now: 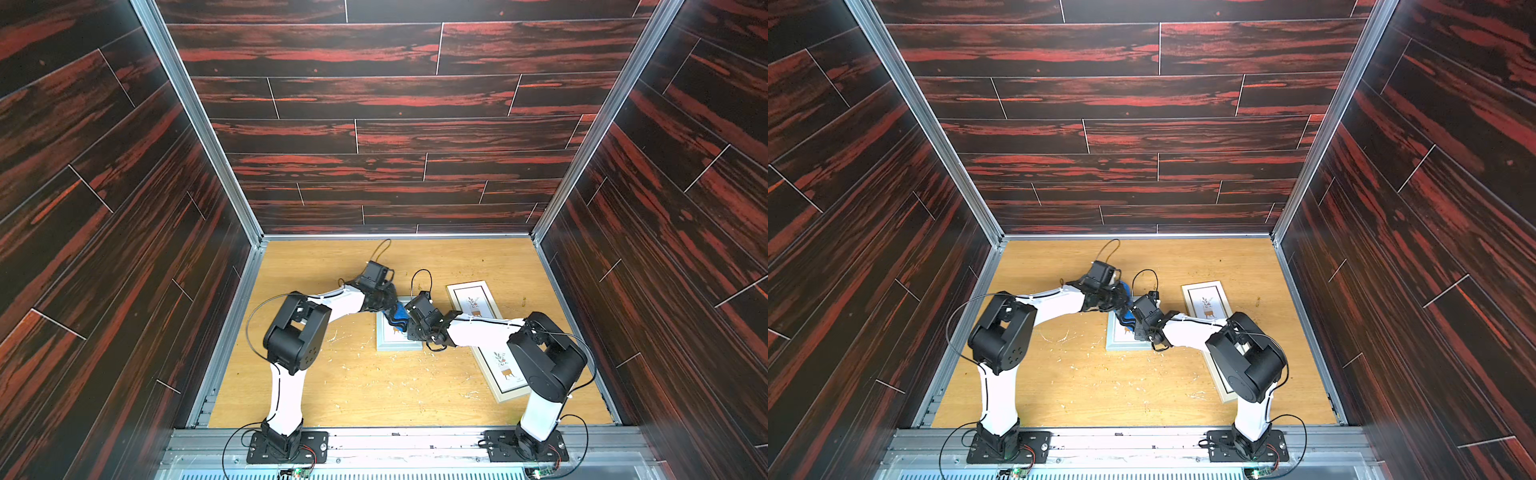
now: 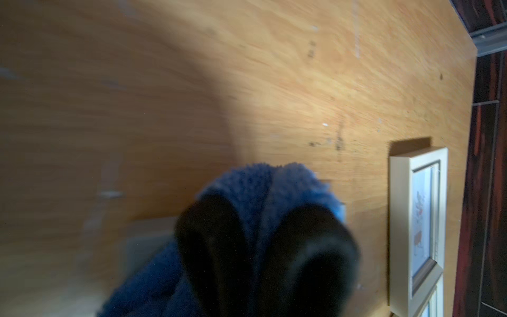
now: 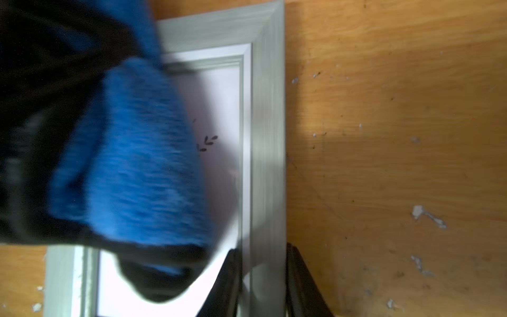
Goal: Wipe the picture frame with a cloth
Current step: Wipe the dirt from the picture frame.
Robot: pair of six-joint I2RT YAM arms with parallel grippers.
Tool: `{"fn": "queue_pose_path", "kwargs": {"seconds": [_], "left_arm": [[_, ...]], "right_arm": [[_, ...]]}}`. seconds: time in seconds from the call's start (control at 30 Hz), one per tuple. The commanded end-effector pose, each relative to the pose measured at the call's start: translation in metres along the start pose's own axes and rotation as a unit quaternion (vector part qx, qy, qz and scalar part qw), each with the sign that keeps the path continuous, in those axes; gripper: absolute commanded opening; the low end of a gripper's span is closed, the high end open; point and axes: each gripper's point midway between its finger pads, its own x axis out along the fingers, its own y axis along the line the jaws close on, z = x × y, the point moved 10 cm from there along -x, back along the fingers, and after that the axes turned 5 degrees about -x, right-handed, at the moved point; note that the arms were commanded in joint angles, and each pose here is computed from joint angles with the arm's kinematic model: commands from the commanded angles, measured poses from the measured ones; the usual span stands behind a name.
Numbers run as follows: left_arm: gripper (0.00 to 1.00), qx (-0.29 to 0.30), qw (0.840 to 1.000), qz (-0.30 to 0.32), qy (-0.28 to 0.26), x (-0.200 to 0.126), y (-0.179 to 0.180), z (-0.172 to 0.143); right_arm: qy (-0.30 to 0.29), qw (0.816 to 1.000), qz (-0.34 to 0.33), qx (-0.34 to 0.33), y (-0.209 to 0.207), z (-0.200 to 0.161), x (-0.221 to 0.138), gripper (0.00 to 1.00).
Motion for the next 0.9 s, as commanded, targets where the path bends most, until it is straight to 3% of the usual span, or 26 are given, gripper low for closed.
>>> {"fn": "queue_pose_path", "kwargs": {"seconds": [0.0, 0.27, 0.5, 0.7, 0.87], "left_arm": [[0.0, 0.01, 0.999, 0.036, 0.008, -0.004, 0.009, -0.003], [0.0, 0.026, 0.999, 0.003, 0.044, 0.032, -0.036, -0.016], [0.0, 0.037, 0.995, 0.087, 0.013, -0.018, 0.0, -0.007], [0.0, 0.051, 0.99, 0.119, 0.06, -0.043, 0.026, -0.06], [0.0, 0.036, 0.991, 0.073, 0.109, -0.045, 0.025, -0.097]], "right_arm": [[0.013, 1.0, -0.011, -0.007, 0.0, -0.002, 0.0, 0.08], [0.011, 1.0, -0.01, -0.005, 0.002, 0.002, -0.001, 0.08], [0.009, 1.0, -0.017, -0.003, -0.001, -0.001, -0.003, 0.08], [0.01, 1.0, -0.02, -0.007, -0.002, 0.0, -0.001, 0.08], [0.012, 1.0, -0.02, -0.006, -0.001, 0.0, 0.001, 0.08]]}}
